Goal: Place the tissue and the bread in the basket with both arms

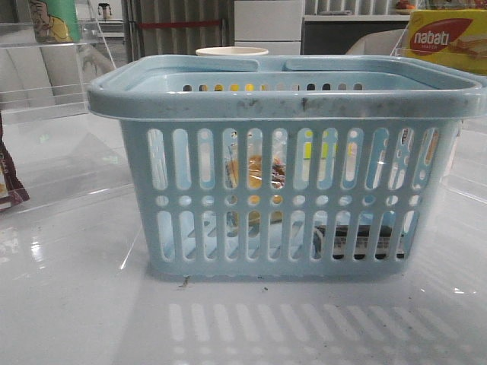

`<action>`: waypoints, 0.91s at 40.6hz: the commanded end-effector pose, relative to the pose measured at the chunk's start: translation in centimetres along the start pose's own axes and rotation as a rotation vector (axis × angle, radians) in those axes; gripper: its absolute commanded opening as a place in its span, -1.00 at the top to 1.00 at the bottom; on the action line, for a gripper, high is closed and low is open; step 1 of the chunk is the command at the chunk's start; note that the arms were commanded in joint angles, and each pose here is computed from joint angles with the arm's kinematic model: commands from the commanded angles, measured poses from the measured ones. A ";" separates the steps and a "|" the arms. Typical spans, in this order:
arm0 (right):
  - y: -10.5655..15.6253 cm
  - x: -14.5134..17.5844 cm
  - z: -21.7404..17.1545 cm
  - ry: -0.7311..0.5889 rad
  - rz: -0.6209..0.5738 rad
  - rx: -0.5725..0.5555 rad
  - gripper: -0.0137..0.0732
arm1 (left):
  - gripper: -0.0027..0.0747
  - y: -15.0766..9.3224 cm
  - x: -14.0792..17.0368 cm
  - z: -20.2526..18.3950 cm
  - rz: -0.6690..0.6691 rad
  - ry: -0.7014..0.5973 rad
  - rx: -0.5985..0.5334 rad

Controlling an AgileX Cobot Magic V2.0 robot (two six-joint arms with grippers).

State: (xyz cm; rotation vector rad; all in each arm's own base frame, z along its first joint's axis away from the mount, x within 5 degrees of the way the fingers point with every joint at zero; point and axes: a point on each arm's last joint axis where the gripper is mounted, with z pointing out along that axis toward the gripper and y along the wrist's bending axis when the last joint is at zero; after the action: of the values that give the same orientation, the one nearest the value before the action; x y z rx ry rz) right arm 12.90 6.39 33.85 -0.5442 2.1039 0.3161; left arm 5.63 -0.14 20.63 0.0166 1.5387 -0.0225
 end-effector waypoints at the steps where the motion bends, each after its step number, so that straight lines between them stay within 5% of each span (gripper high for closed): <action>1: -0.1 -1.2 -0.7 -0.089 -0.014 0.014 0.55 | 0.69 0.0 -0.8 -0.2 0.009 -0.107 0.001; 37: -0.1 -1.2 -0.7 -0.089 -0.014 0.014 0.55 | 0.69 0.0 -0.7 -0.2 0.023 -0.103 -0.001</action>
State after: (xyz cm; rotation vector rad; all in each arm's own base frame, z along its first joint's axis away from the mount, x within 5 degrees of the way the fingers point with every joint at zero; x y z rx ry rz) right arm 12.89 6.39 33.84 -0.5448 2.1054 0.3161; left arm 5.63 -0.15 20.64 0.0451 1.5367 0.0050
